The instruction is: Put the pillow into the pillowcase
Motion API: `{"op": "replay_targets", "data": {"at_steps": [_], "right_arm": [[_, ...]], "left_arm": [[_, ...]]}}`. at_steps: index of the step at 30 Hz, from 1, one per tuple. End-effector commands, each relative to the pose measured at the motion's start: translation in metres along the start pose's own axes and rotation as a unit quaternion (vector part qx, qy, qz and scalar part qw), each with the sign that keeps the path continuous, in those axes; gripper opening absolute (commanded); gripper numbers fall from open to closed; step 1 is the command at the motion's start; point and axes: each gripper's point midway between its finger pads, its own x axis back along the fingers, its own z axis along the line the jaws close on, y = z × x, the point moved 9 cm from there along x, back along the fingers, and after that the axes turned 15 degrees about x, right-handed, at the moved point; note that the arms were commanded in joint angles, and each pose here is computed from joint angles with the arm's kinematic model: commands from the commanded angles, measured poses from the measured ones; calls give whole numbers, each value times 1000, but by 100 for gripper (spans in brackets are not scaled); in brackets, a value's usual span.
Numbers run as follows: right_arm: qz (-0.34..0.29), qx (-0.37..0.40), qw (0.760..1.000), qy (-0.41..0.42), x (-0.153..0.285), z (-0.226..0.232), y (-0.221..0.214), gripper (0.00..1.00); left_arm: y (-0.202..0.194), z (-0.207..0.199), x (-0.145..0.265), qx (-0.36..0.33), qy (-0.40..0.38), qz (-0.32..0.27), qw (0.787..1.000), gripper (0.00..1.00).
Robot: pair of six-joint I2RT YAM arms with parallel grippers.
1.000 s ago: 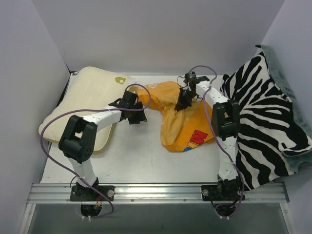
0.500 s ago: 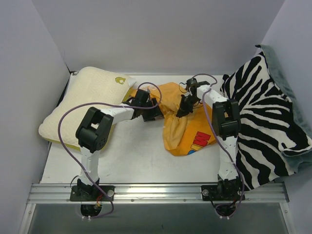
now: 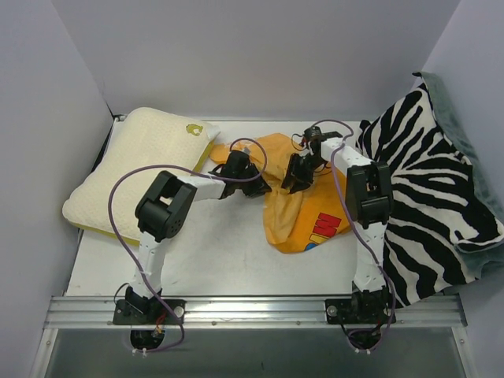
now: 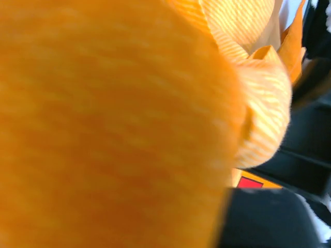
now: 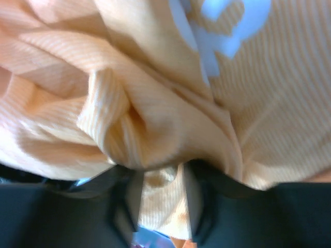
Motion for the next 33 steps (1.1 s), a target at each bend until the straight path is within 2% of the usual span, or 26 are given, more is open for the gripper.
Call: {"op": "replay_targets", "data": {"at_steps": [1, 2, 4, 5, 7, 11, 12, 14, 16, 20, 21, 23, 25, 27, 28, 30, 33], "right_arm": [[-16, 3, 1000, -15, 43, 3, -13, 38], [-20, -2, 999, -35, 47, -4, -15, 48], [-22, -18, 996, -80, 61, -21, -20, 56], [-27, -17, 991, -134, 66, -31, -19, 57], [-14, -23, 983, -179, 66, -45, -22, 57], [15, -42, 980, -196, 50, -56, -13, 56], [19, -43, 980, -191, 42, -57, -4, 57], [32, -47, 980, -190, 36, -56, 1, 56], [44, -50, 980, -189, 29, -57, 8, 58], [47, -53, 978, -195, 26, -62, 12, 62], [48, -54, 978, -196, 25, -63, 13, 63], [44, -64, 977, -196, 26, -66, 15, 64], [39, -66, 978, -196, 27, -68, 18, 67], [38, -63, 977, -200, 29, -70, 20, 68], [36, -61, 977, -202, 29, -71, 21, 69], [27, -52, 978, -199, 34, -70, 26, 69], [0, -30, 983, -182, 50, -58, 34, 69]], "left_arm": [[10, -6, 3, -4, -2, -24, 1000, 20], [11, -14, 13, -14, -12, -28, 999, 18], [14, -17, 25, -35, -10, -24, 999, 10], [15, -25, 37, -44, -17, -25, 999, 7], [13, -22, 53, -61, 16, -7, 998, 0], [1, -29, 106, -111, 55, 16, 992, 0], [-6, -14, 117, -116, 95, 39, 988, 0], [-16, -7, 141, -122, 124, 61, 983, 0], [-30, 19, 164, -124, 190, 103, 968, 0], [-49, 47, 219, -140, 255, 115, 950, 0], [-53, 56, 232, -141, 284, 127, 940, 1], [-66, 69, 253, -143, 313, 155, 926, 8], [-73, 75, 266, -168, 330, 162, 914, 33], [-75, 72, 287, -191, 338, 126, 913, 60], [-74, 70, 294, -193, 333, 108, 917, 67], [-73, 62, 311, -193, 299, 59, 933, 77], [-61, 56, 315, -191, 281, 17, 940, 80]]}}
